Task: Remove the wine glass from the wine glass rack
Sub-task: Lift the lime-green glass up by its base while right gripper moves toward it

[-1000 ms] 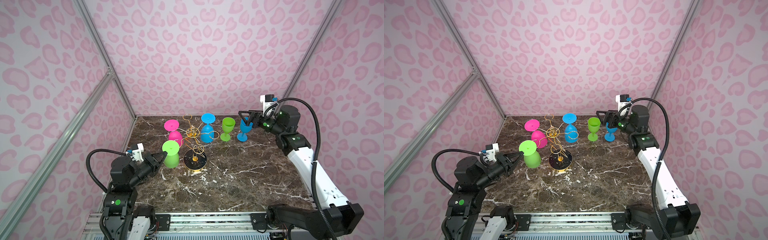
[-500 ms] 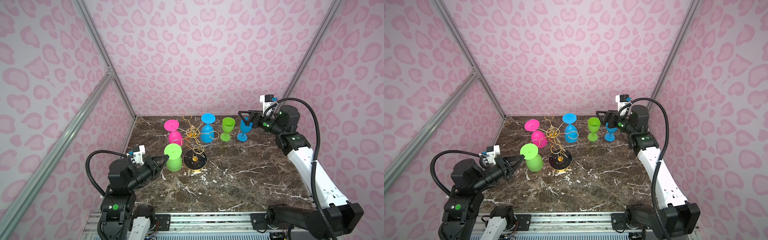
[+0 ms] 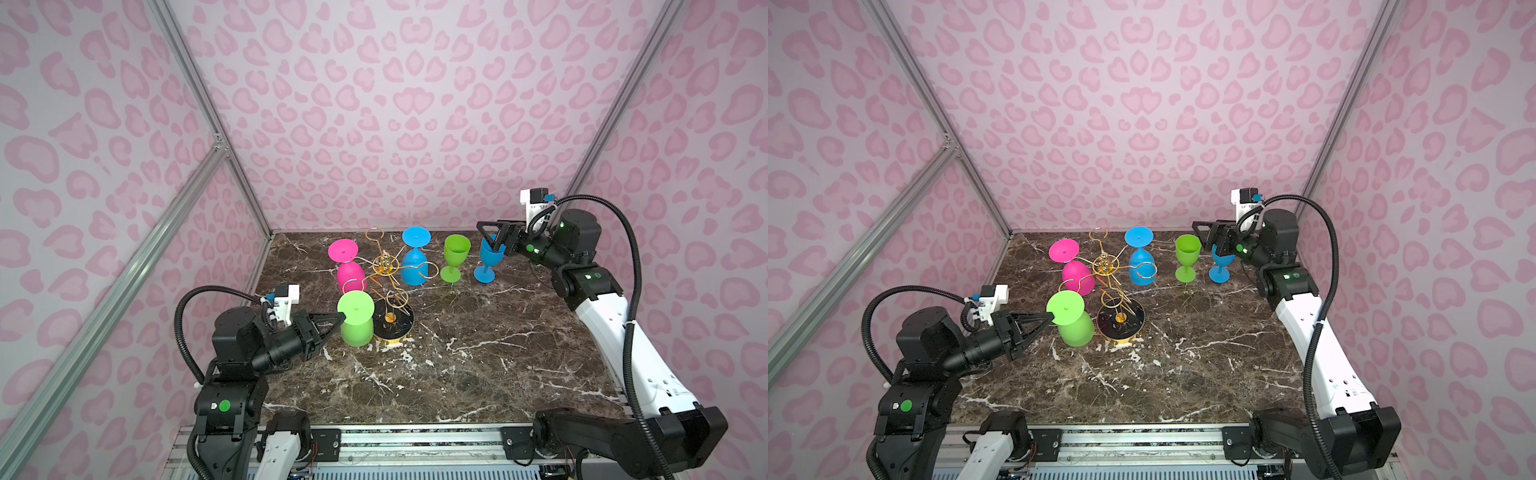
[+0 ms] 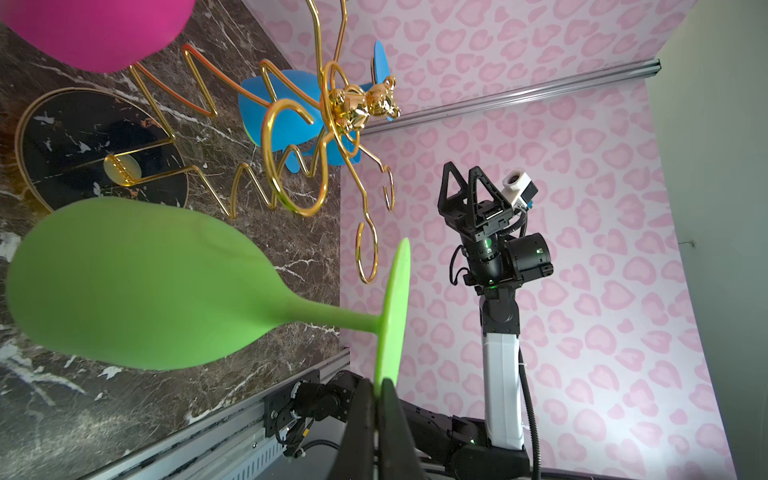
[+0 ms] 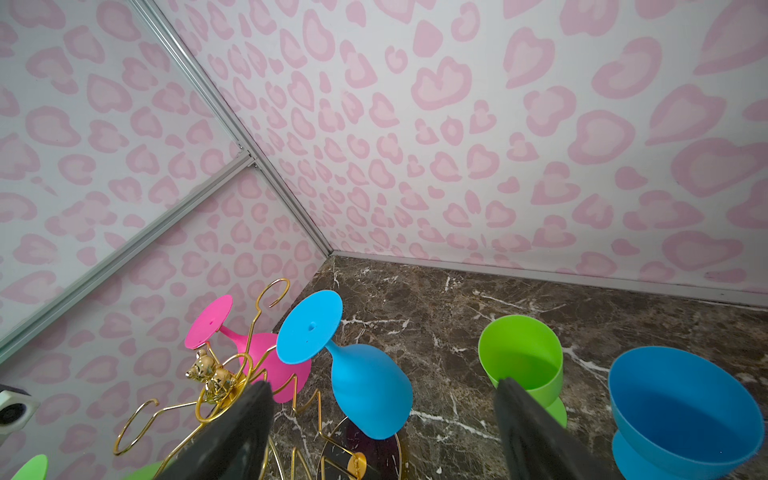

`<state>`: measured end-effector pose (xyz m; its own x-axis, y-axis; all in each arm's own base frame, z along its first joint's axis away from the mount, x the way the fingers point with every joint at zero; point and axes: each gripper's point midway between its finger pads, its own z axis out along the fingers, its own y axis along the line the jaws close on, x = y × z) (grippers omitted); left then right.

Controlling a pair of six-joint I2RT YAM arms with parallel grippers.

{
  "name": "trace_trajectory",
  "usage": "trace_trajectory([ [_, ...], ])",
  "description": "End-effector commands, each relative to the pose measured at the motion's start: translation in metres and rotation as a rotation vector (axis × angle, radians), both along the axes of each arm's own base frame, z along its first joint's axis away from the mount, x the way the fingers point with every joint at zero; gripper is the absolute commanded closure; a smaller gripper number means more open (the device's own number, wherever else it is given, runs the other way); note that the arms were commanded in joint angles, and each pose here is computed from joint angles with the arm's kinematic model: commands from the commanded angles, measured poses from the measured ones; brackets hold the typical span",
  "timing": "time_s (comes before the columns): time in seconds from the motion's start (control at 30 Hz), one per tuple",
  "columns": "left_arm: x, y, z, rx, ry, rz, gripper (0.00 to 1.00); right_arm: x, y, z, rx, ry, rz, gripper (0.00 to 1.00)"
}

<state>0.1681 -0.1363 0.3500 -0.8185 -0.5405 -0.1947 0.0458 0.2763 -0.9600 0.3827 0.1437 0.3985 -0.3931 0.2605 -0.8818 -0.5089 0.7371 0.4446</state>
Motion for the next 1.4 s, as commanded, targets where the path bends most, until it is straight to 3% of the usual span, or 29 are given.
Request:
trace_trajectory([
  [0.0,-0.008,-0.006,0.016,-0.017,-0.042,-0.062,0.97,0.002,0.001,0.002,-0.002,-0.01,0.005,0.15],
  [0.67,-0.017,-0.016,0.077,-0.039,-0.157,-0.167,0.97,-0.009,0.009,0.012,-0.032,-0.025,0.055,0.15],
  [1.07,-0.002,-0.006,0.11,0.004,-0.26,-0.065,0.97,-0.013,0.009,0.021,-0.038,-0.045,0.063,0.15],
  [1.37,0.007,-0.004,0.132,-0.044,-0.3,-0.038,0.97,-0.016,0.011,0.035,-0.052,-0.084,0.085,0.15],
])
